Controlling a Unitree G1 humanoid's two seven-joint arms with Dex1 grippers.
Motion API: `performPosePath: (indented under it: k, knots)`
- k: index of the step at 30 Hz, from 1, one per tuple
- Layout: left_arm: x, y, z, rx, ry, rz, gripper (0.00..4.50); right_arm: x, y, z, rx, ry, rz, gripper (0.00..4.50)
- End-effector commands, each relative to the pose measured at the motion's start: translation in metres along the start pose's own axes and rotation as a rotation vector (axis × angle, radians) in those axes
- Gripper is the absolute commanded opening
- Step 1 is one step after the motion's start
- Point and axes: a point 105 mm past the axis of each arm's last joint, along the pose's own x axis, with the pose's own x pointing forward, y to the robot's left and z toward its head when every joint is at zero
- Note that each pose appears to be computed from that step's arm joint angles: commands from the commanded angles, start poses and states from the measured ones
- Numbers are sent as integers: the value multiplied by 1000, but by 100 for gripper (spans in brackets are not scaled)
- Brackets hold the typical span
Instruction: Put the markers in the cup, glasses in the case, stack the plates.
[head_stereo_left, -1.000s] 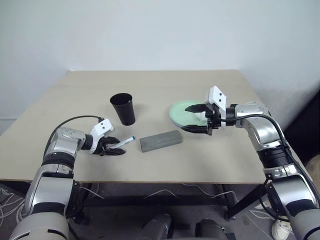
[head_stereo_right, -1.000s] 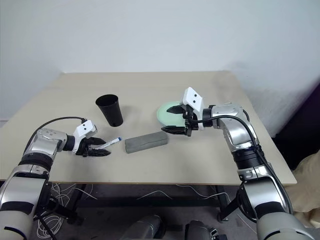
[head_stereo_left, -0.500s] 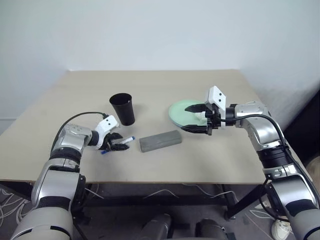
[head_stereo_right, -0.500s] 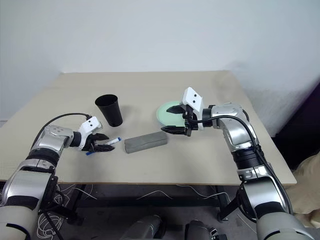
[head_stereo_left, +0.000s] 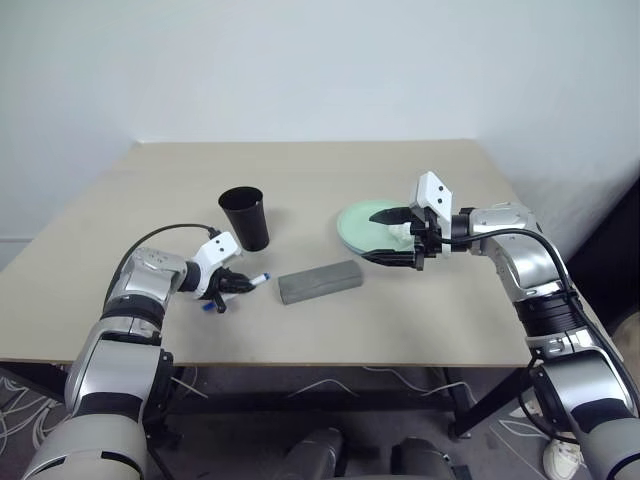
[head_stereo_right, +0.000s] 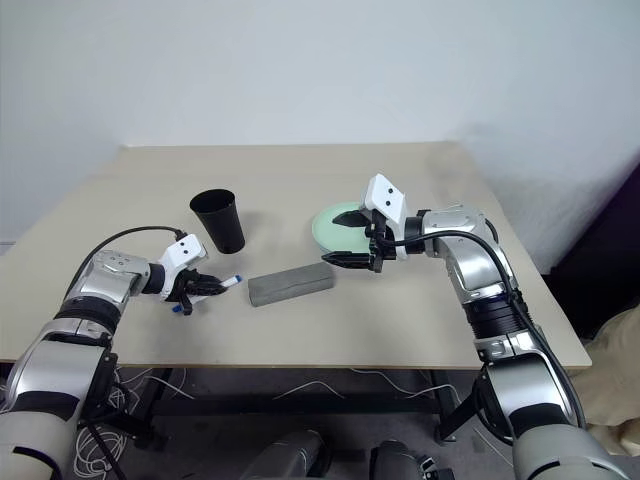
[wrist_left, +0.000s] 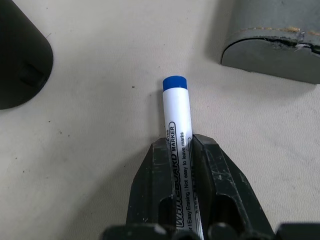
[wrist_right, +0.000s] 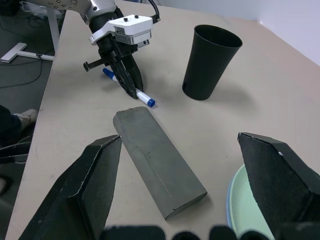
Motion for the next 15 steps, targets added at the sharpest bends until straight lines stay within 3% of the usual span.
performPosePath:
  k: [1,4,8,13,15]
  knots:
    - [0,-5,2,9,-10,-47,12,-1,-4,18,-54,-35,-7,404]
    - [-10,-8,24,6,-105,-118,12,-1,-4,18,-53,-35,-6,404]
    - [-33,-13,76,-16,-315,-228,12,-1,-3,18,-52,-36,-5,404]
    - [-65,-12,147,9,-579,-229,12,0,-3,19,-50,-38,-2,404]
    - [-71,-11,161,7,-624,-210,12,1,-3,20,-50,-40,-1,404]
